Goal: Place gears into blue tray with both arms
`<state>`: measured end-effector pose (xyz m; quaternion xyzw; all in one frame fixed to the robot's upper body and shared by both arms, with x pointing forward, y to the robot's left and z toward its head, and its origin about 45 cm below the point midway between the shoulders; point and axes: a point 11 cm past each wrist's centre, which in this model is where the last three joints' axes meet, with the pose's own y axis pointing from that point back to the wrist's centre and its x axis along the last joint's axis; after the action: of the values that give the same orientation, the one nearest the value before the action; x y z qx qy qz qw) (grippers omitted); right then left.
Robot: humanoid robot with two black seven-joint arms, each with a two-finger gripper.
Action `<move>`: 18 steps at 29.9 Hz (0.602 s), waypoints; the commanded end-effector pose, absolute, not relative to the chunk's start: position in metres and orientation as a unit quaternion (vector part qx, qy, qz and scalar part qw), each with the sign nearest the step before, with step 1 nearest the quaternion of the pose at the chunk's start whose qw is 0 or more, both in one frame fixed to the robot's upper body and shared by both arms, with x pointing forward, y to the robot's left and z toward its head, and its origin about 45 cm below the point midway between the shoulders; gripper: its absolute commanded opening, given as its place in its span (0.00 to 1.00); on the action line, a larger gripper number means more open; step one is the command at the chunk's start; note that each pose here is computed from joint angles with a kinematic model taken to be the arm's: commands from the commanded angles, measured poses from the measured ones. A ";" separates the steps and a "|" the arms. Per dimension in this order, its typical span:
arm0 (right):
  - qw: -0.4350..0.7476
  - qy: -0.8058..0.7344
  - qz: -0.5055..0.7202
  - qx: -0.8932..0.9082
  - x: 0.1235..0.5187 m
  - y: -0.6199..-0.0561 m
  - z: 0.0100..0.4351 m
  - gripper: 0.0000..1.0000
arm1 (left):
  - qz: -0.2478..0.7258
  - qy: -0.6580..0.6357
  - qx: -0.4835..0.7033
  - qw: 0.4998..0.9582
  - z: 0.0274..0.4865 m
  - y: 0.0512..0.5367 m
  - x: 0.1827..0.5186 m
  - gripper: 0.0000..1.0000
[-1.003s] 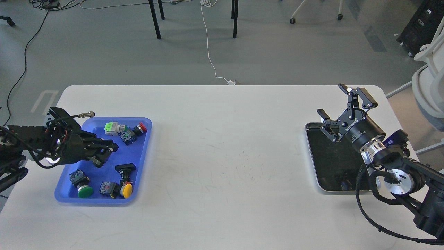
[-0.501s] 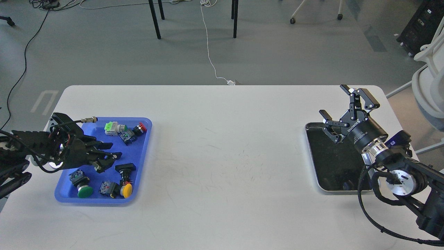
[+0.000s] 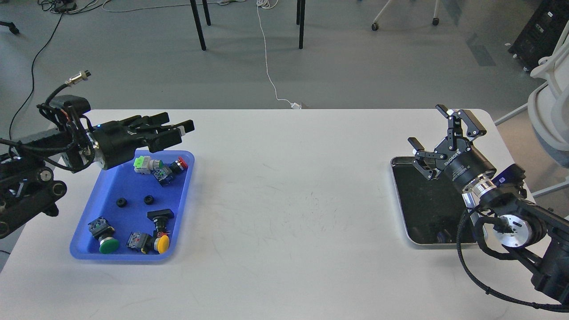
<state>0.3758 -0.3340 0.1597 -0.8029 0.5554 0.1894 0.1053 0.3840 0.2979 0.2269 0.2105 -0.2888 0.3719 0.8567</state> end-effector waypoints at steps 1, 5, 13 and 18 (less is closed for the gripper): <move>0.106 0.554 0.189 -0.804 0.376 -0.333 0.160 0.99 | 0.468 -0.126 0.085 0.871 0.215 0.284 0.384 0.98; 0.109 0.552 0.187 -0.805 0.378 -0.333 0.163 0.99 | 0.518 -0.041 0.003 0.854 0.197 0.272 0.377 0.98; 0.103 0.554 0.196 -0.802 0.372 -0.333 0.154 0.99 | 0.585 0.111 -0.111 0.795 0.164 0.269 0.359 0.98; 0.105 0.551 0.199 -0.803 0.370 -0.331 0.153 0.99 | 0.585 0.118 -0.119 0.794 0.162 0.271 0.357 0.98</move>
<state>0.3711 -0.3311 0.1536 -0.8033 0.5522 0.1978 0.1036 0.3589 0.2703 0.1647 -0.1169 0.1118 0.5837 0.7957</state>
